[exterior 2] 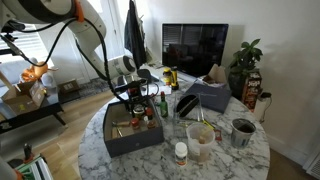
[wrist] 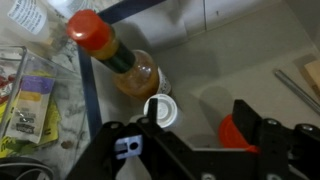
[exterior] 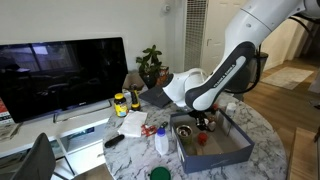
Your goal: Remove the white container from the box and put it in the plastic cup on the table
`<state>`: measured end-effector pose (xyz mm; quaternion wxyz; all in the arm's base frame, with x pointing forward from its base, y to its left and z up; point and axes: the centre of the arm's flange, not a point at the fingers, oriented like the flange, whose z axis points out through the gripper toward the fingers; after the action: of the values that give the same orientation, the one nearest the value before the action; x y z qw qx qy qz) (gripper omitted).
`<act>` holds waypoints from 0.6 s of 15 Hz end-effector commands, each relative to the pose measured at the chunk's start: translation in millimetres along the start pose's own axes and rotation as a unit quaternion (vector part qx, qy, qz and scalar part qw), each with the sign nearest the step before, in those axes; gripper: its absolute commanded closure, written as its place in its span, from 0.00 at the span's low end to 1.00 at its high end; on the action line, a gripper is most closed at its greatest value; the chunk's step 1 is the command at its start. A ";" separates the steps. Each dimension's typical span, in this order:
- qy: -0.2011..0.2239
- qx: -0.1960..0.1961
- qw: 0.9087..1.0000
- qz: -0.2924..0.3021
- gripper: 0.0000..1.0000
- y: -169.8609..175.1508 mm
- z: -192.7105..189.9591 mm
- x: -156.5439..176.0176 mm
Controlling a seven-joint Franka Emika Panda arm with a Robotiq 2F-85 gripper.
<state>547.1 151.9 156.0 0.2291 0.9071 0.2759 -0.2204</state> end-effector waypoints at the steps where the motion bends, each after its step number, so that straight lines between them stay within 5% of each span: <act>1: 0.004 -0.036 0.999 0.029 0.21 16.3 -0.2 10.9; 4: -0.003 -0.047 0.998 0.037 0.28 29.6 2.1 19.1; 5: -0.007 -0.046 0.998 0.037 0.39 32.0 6.1 22.4; 9: -0.019 -0.039 0.999 0.033 0.53 28.3 19.9 27.0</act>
<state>577.2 129.7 150.0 0.2642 0.9076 0.2529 -0.2062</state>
